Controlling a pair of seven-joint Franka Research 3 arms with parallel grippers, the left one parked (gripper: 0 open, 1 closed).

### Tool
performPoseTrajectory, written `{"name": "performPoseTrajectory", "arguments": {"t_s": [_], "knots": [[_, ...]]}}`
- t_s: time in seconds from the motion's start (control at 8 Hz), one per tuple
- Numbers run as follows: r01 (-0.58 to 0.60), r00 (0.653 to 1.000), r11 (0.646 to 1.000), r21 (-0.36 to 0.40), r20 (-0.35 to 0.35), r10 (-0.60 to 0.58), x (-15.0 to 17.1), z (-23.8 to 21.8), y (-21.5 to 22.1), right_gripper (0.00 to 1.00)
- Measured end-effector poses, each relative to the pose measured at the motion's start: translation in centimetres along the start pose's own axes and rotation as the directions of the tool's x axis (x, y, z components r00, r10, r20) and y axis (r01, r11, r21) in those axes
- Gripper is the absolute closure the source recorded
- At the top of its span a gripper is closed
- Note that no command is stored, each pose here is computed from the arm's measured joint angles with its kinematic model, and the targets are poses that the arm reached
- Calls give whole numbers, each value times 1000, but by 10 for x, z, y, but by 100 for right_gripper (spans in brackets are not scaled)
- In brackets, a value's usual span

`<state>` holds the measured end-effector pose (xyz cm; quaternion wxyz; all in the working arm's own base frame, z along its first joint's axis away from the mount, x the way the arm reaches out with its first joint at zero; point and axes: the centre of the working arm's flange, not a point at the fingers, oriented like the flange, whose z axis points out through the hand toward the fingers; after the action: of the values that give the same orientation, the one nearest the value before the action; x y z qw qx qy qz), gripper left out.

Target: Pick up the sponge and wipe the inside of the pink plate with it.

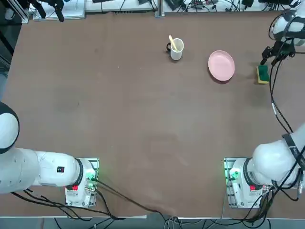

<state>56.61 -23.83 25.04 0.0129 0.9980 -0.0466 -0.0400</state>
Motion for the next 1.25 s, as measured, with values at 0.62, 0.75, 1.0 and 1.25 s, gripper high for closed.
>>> {"name": "performPoseTrajectory", "arguments": {"t_s": [0.62, 0.75, 1.0, 1.25], "knots": [[5, 999, 1000, 5, 34, -5, -3, 37, 8, 19], [5, 1000, 1000, 2, 28, -5, -3, 42, 9, 19], [8, 1000, 1000, -1, 24, -8, -3, 55, 7, 21], [14, 999, 1000, 4, 30, -14, -5, 59, 3, 28]]}}
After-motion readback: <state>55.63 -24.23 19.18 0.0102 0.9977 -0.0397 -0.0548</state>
